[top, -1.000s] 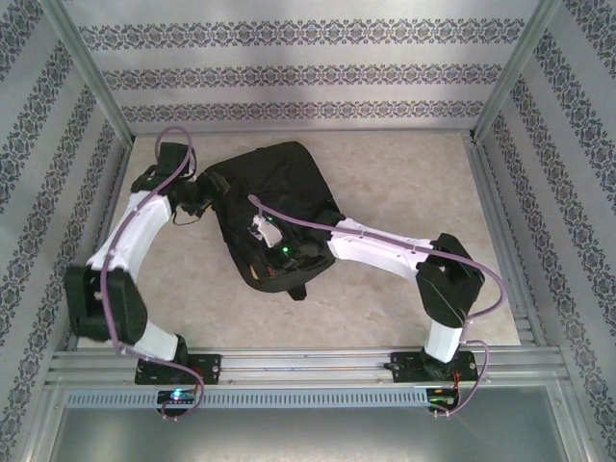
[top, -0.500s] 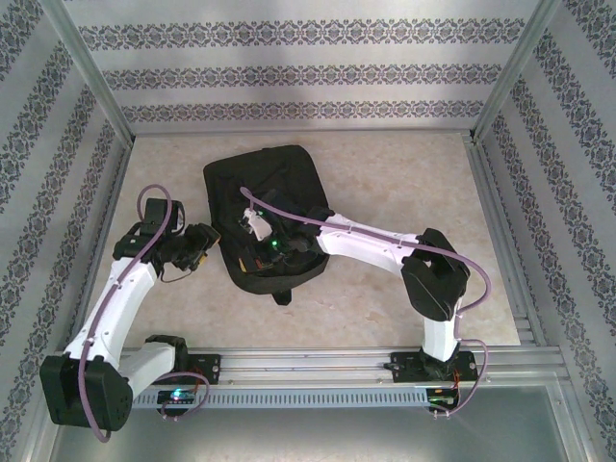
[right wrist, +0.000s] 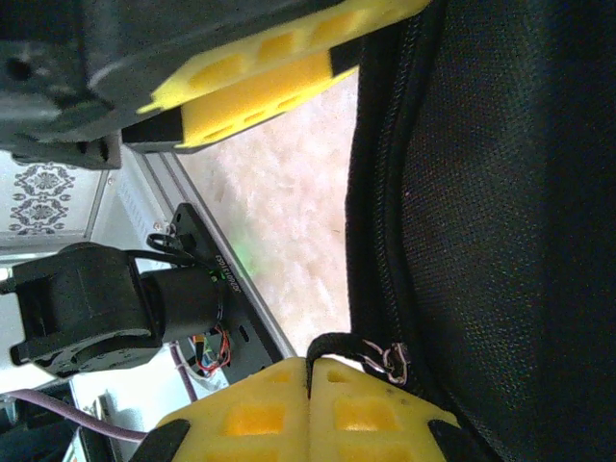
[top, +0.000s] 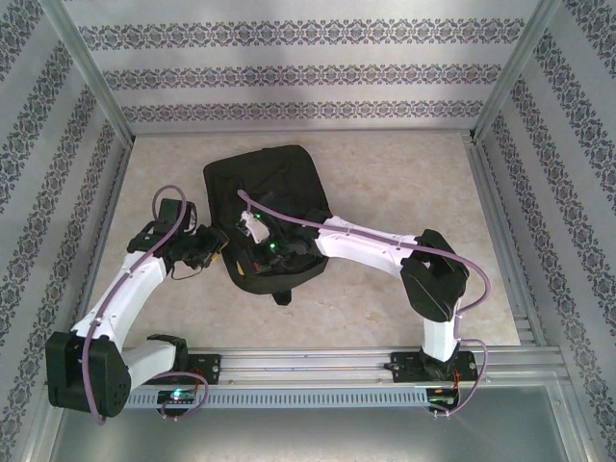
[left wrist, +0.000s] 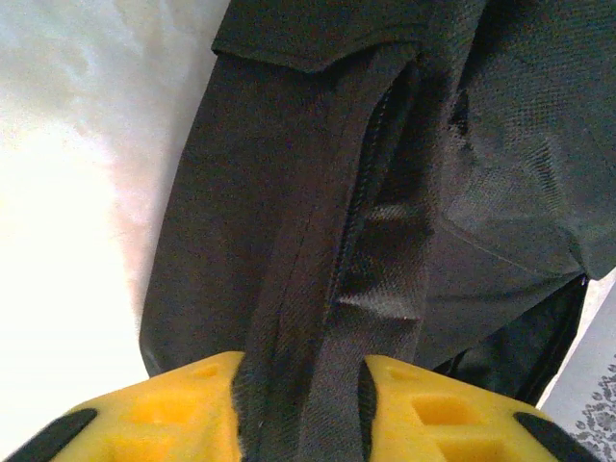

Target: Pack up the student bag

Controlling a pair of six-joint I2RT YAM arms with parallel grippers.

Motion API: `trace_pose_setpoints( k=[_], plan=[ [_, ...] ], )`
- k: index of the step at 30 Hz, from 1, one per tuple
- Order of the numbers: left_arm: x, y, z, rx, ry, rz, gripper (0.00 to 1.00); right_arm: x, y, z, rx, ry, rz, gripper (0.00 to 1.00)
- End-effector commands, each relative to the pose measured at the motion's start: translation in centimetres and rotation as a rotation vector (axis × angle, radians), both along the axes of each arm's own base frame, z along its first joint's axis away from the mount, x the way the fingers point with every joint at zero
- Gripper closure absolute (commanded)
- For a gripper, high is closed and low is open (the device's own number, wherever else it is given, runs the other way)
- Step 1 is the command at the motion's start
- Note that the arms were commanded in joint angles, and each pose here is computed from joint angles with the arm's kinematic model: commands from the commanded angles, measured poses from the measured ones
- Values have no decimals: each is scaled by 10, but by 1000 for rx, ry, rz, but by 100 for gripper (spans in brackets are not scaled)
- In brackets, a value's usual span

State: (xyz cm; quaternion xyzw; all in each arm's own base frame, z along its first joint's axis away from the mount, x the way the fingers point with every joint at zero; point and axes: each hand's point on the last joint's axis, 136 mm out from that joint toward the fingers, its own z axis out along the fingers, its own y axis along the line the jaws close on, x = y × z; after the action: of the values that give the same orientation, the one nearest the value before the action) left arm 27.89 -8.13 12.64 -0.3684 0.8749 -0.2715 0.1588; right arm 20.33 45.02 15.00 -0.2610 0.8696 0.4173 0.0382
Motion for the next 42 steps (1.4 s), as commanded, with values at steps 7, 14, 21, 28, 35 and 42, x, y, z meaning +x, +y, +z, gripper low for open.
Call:
trace_pose_setpoints(
  k=[7,14,21,28,35,42],
  plan=[
    [7,6,-5,114,-28,-66,90,-17,-10,-9,-3,7,29,100],
    [2,21,-7,198,-12,-55,100,-27,-29,-16,-46,6,42,100],
    [0,40,-1,250,-11,-23,100,-34,-60,-23,-93,15,33,100],
    [3,54,2,263,-11,28,100,-28,-96,-29,-125,17,-3,100],
    [12,64,8,276,-12,66,100,-22,-126,-32,-188,-15,-23,100],
    [30,68,23,300,-51,65,100,-15,-121,-26,-149,-46,-37,100]
  ],
)
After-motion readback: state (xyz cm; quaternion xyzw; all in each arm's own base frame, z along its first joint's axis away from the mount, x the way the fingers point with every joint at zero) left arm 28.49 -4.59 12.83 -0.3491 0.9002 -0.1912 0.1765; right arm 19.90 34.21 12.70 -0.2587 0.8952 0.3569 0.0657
